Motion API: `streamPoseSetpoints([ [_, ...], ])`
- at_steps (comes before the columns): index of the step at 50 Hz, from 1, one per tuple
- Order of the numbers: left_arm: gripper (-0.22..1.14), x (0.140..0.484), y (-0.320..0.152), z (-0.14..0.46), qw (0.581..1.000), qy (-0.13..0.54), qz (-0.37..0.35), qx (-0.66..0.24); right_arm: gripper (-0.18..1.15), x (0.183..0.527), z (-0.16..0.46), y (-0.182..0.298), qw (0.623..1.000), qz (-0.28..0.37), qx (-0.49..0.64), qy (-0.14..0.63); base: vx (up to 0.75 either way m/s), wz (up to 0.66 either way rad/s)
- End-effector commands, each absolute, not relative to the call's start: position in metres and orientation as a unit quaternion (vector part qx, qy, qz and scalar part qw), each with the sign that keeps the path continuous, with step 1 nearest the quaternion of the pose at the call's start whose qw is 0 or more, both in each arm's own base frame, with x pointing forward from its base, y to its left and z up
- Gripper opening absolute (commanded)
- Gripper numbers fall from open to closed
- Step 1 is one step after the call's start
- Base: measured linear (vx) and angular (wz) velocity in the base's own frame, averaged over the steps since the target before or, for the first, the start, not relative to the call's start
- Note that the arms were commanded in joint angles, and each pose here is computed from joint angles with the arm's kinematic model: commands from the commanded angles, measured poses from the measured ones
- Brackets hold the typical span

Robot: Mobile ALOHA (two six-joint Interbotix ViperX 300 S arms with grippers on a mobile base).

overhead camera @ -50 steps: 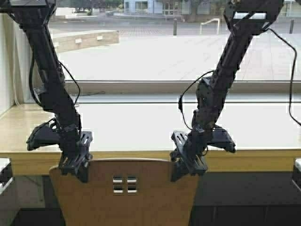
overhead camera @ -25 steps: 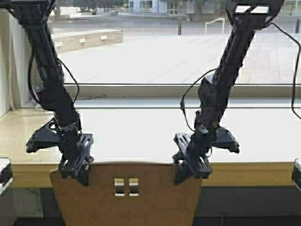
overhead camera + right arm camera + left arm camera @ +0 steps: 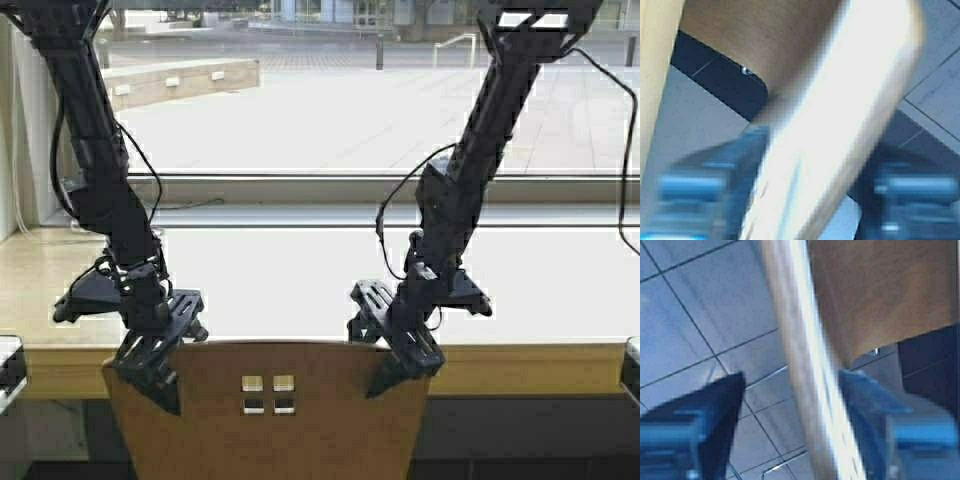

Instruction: Push the chairs under the table

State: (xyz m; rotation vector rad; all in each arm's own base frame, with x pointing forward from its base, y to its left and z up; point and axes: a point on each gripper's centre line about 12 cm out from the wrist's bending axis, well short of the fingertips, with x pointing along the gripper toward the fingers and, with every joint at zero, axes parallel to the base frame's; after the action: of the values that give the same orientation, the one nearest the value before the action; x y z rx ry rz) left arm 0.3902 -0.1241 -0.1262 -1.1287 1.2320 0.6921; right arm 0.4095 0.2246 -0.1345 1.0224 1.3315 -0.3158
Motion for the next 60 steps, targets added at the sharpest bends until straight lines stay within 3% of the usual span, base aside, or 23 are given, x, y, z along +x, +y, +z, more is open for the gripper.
streamPoseSetpoints([
  [1, 0.91, 0.412, -0.128, -0.084, 0.632, 0.511, 0.272, -0.515, 0.90, 0.430, -0.088, 0.229, 0.675, -0.115, 0.470, 0.557, 0.00, 0.02],
  [11, 0.91, 0.409, -0.112, -0.038, 0.651, 0.501, 0.250, -0.512, 0.90, 0.433, -0.043, 0.227, 0.698, -0.100, 0.474, 0.527, 0.00, -0.01],
  [19, 0.91, 0.389, -0.080, 0.013, 0.706, 0.496, 0.206, -0.462, 0.90, 0.432, 0.018, 0.219, 0.749, -0.068, 0.451, 0.481, 0.00, -0.01],
  [29, 0.91, 0.359, -0.054, 0.099, 0.772, 0.443, 0.142, -0.433, 0.90, 0.413, 0.107, 0.204, 0.812, -0.003, 0.405, 0.421, -0.02, -0.03],
  [41, 0.91, 0.310, -0.050, 0.161, 0.825, 0.407, 0.067, -0.385, 0.90, 0.377, 0.182, 0.181, 0.898, 0.097, 0.256, 0.345, -0.09, -0.02],
  [52, 0.91, 0.281, -0.052, 0.191, 0.871, 0.395, -0.010, -0.291, 0.90, 0.361, 0.200, 0.162, 0.930, 0.130, 0.155, 0.307, -0.12, 0.13],
  [60, 0.91, 0.262, -0.051, 0.231, 0.916, 0.351, -0.076, -0.180, 0.89, 0.353, 0.191, 0.149, 0.941, 0.177, -0.020, 0.287, -0.10, 0.30],
])
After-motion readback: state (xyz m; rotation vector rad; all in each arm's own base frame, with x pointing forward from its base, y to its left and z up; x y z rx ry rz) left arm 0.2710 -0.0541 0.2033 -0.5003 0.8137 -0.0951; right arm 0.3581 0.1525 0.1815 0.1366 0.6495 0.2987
